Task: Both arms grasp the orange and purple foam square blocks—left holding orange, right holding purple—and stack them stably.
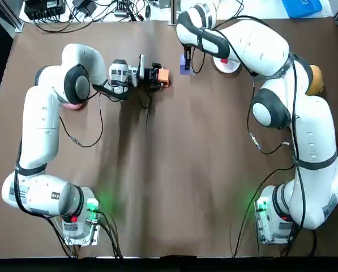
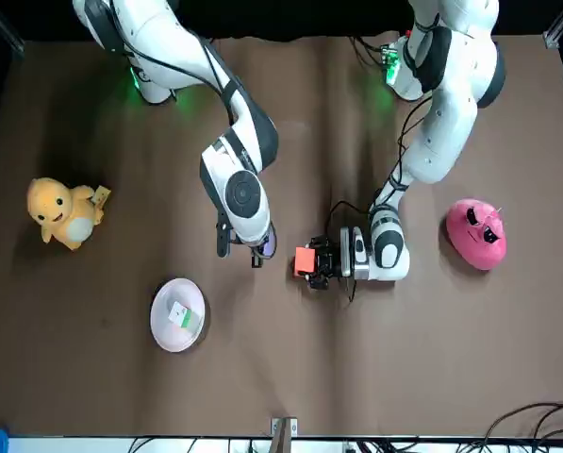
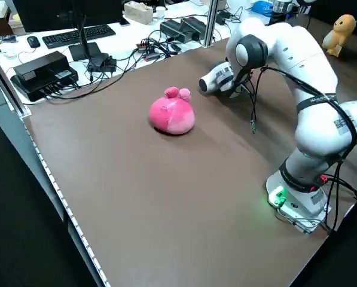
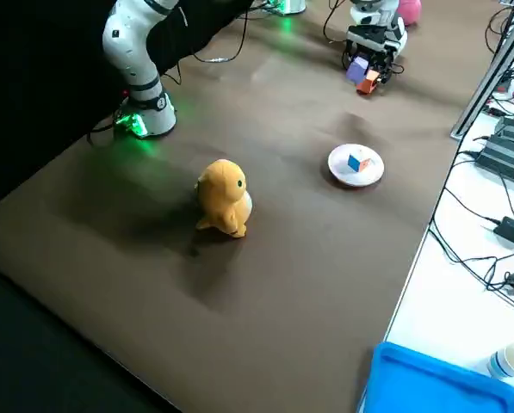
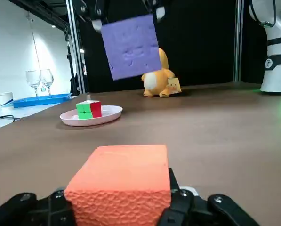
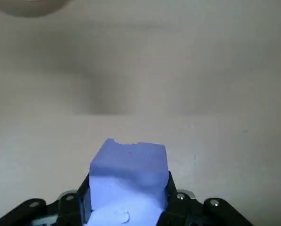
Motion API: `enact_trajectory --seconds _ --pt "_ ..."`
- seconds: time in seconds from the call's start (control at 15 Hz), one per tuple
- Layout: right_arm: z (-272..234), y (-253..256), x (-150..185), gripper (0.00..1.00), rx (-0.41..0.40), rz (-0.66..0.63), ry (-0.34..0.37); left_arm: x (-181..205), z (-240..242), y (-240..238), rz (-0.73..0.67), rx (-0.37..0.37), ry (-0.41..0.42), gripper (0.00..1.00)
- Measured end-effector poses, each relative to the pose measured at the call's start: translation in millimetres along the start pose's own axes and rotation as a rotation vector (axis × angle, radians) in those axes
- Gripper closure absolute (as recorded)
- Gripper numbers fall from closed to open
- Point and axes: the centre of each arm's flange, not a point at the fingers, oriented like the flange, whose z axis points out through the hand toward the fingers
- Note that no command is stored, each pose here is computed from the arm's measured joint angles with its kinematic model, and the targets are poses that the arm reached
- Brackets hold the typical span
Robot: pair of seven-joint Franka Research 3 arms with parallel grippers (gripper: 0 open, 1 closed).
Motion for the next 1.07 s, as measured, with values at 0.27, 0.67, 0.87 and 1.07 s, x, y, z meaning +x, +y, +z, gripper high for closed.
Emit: enact_trajectory --seconds 0.27,0.67,0.87,1.07 --pt "-6 7 -19 0.41 0.037 -0.027 -0.039 -2 3 1 0.001 0.001 -0.022 0.40" --pt "-6 -2 -34 0.41 0.137 -0.028 -0.133 0 10 1 0.009 -0.002 -0.037 0.40" --pt "1 1 -44 0.41 0.152 -0.035 -0.153 0 10 1 0.009 -0.002 -0.037 0.40" --pt "13 8 -59 0.41 0.158 -0.028 -0.173 0 10 1 0.009 -0.002 -0.037 0.40"
